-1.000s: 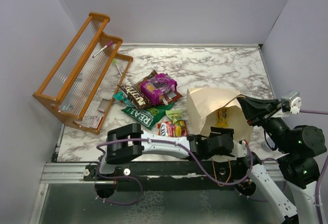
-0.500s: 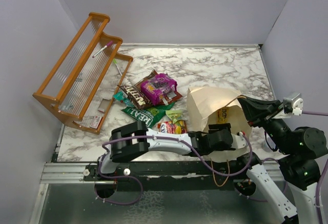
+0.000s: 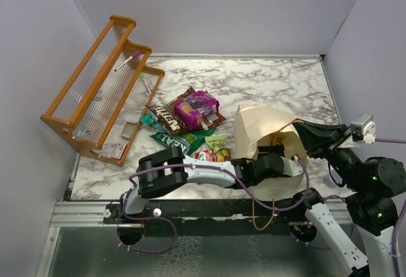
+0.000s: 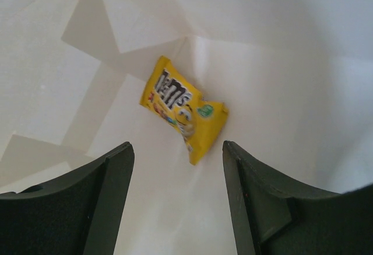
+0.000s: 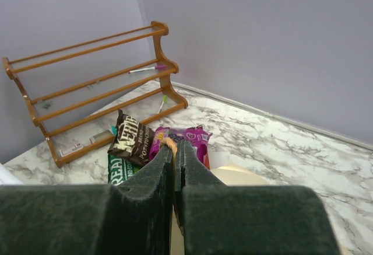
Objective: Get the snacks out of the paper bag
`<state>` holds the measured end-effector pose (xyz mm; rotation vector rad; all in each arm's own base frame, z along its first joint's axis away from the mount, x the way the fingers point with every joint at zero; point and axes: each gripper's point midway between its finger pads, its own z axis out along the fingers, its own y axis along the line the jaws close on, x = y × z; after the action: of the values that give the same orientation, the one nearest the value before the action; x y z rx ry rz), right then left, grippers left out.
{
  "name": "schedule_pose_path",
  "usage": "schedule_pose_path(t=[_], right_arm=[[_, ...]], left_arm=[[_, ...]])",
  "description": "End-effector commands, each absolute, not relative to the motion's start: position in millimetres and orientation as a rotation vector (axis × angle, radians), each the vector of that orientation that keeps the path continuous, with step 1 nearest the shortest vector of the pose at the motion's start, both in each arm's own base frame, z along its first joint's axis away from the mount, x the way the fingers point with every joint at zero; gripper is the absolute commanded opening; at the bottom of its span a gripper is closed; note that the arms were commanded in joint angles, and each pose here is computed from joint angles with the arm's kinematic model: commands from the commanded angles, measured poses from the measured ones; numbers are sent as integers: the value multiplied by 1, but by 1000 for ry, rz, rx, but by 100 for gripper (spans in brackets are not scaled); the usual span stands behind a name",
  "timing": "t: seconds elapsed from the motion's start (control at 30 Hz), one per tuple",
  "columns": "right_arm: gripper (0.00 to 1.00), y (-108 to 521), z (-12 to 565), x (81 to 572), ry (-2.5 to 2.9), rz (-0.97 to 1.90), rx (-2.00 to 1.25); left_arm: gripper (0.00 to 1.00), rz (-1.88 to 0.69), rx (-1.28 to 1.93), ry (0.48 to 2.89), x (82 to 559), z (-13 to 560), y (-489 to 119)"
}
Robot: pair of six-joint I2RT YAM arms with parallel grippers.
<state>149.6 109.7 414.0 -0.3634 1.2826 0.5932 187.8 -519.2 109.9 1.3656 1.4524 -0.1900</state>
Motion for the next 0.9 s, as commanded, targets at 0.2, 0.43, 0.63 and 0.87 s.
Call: schedule_pose_path(t=[0.2,0.43,0.63,0.87], right_arm=[[3,115,427,138,1245,633,-402],[3,115,426,140,1252,635,-390],[3,119,423,137,1269,665,-401],[2,120,418,135,1283,686,-394]], left_arm=[[67,-253,1265,1493,212,106,-542],[68,-269,1077,1597,223,99,-546],[73,-270,875,1667,242,85,-548],[77,-359,818,1748,260,55,-558]])
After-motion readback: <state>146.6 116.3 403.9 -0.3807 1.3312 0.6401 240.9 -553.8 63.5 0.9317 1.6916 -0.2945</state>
